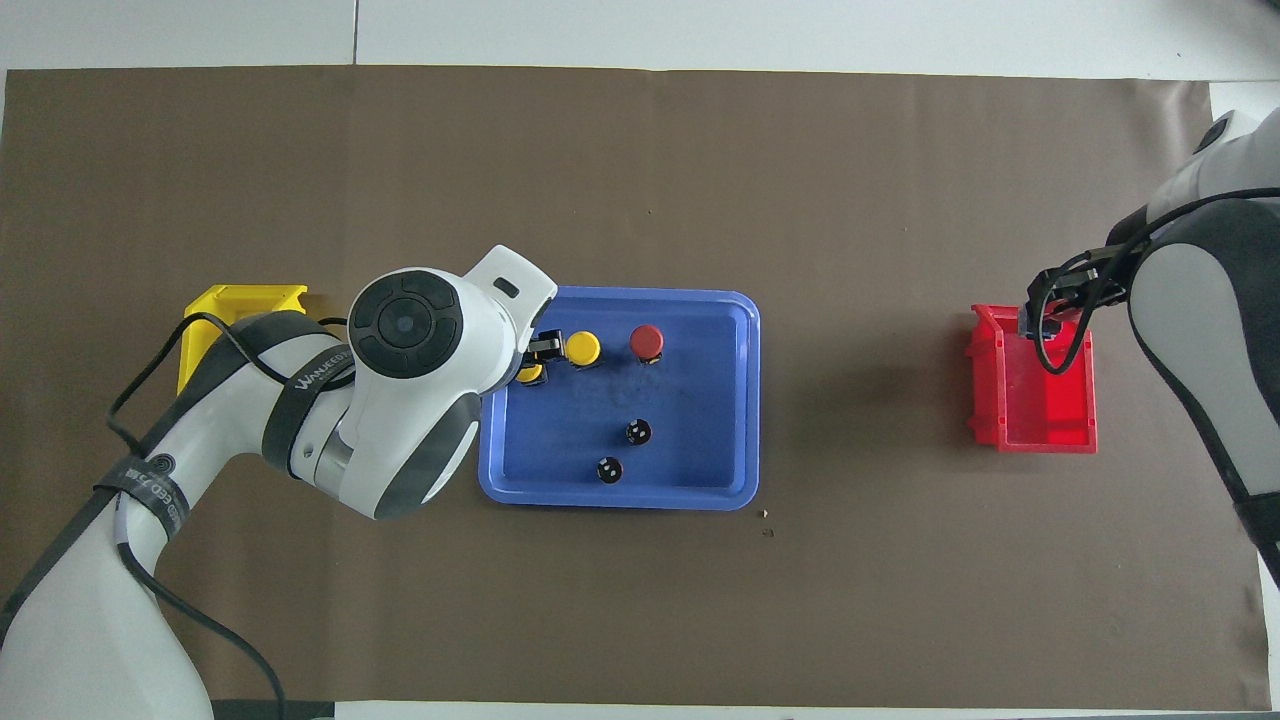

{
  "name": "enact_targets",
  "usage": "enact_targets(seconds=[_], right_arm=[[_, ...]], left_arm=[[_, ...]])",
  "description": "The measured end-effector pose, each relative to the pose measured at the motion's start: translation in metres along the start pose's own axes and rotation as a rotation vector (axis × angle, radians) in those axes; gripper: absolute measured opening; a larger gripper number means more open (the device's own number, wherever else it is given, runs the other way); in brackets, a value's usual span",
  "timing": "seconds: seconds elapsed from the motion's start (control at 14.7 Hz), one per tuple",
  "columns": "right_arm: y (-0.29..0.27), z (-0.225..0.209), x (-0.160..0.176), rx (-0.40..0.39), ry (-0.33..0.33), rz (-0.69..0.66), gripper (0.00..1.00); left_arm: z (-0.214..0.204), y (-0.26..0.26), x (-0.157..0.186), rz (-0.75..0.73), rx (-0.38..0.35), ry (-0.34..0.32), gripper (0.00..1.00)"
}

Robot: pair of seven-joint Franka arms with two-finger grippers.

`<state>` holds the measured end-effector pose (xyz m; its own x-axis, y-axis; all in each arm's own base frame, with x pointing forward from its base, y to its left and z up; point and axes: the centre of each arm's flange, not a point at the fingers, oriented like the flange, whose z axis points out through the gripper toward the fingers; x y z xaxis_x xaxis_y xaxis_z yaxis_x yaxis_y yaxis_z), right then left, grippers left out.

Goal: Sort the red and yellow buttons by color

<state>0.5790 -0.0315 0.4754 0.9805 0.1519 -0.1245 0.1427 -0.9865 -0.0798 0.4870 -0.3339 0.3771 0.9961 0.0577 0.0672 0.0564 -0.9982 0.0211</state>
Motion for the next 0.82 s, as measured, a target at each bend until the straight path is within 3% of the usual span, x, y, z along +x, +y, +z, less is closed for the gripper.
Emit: enact_targets(seconds=[0.41,0.82], right_arm=[[0.029,0.074,-0.037,-0.011,0.052,-0.063,0.41],[0.025,0.104,-0.066,-0.017,0.068,-0.057,0.41]], left_arm=[[0.002,0.001,0.000,-0.004,-0.007,0.008,0.76],[0.012,0.003,-0.001,-0.021,-0.008,0.006,0.70]])
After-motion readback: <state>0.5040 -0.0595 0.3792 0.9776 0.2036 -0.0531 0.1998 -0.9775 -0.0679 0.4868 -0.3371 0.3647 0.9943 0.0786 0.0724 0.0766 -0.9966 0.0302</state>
